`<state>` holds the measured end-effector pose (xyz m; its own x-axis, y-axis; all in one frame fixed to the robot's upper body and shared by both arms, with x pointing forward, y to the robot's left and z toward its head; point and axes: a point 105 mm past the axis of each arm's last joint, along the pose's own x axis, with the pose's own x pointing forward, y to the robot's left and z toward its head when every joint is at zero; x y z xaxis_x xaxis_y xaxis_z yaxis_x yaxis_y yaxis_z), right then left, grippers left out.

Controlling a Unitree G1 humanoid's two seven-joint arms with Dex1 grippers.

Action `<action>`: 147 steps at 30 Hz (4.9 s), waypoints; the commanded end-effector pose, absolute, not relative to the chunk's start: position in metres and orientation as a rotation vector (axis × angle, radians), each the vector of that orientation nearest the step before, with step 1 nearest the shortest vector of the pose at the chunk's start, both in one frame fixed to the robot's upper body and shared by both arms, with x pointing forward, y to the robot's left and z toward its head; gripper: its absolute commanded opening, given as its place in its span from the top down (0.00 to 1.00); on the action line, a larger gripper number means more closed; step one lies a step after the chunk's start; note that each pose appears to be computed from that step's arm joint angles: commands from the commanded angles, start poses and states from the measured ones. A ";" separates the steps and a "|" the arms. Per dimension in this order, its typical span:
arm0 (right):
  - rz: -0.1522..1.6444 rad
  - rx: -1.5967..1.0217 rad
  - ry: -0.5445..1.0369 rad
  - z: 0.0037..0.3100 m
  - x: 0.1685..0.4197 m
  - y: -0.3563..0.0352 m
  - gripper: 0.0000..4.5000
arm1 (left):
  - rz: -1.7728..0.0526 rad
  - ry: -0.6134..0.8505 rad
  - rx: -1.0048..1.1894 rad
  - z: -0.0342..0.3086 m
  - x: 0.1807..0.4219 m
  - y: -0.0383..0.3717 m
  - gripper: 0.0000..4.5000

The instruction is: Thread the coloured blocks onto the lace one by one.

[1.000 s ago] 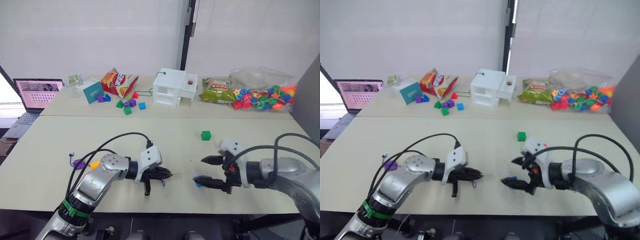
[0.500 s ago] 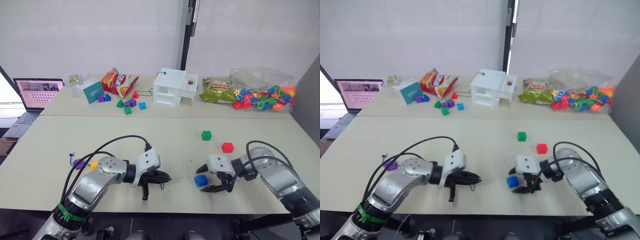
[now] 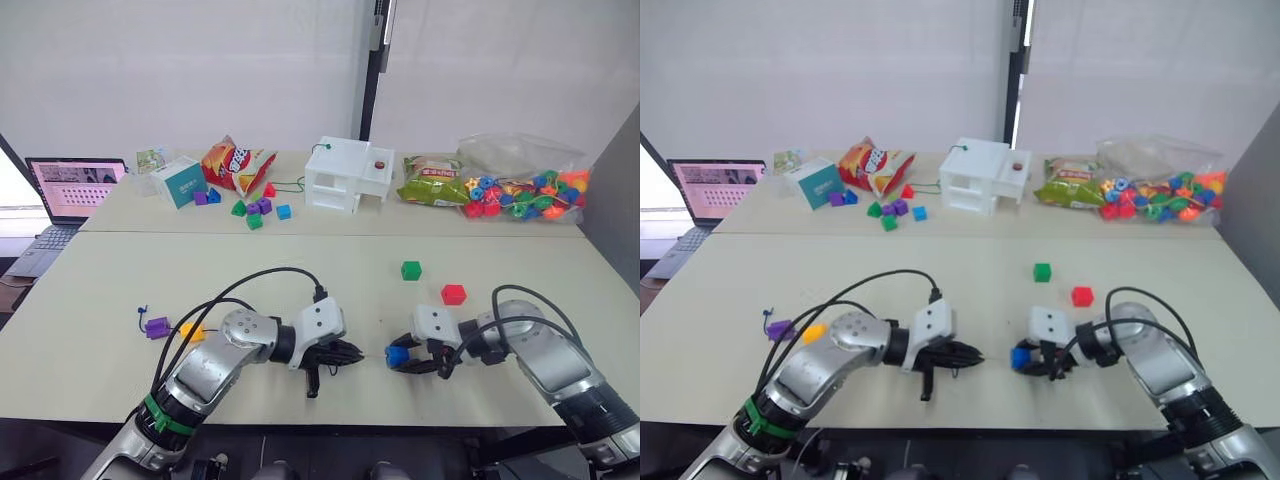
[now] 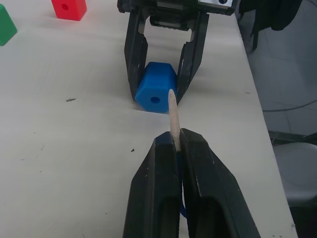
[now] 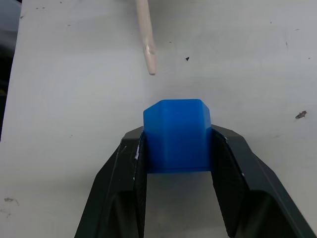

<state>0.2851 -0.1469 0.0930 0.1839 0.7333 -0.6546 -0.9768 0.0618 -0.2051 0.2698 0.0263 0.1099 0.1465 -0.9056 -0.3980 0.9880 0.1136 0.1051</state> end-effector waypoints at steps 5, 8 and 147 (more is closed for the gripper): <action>1.323 -0.706 0.417 0.097 0.284 -0.142 0.71 | -1.416 0.244 0.438 0.111 0.275 0.020 1.00; 1.320 -0.716 0.418 0.098 0.284 -0.141 0.71 | -1.423 0.253 0.457 0.109 0.275 0.018 1.00; 1.299 -0.678 0.587 0.095 0.269 -0.120 0.71 | -1.468 0.151 0.220 0.118 0.238 -0.012 1.00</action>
<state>0.2765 -0.1312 0.0975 0.2311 0.6339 -0.7381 -0.9722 0.1796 -0.1502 0.2598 0.0112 0.0938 0.2457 -0.9024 -0.3541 0.9678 0.2487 0.0376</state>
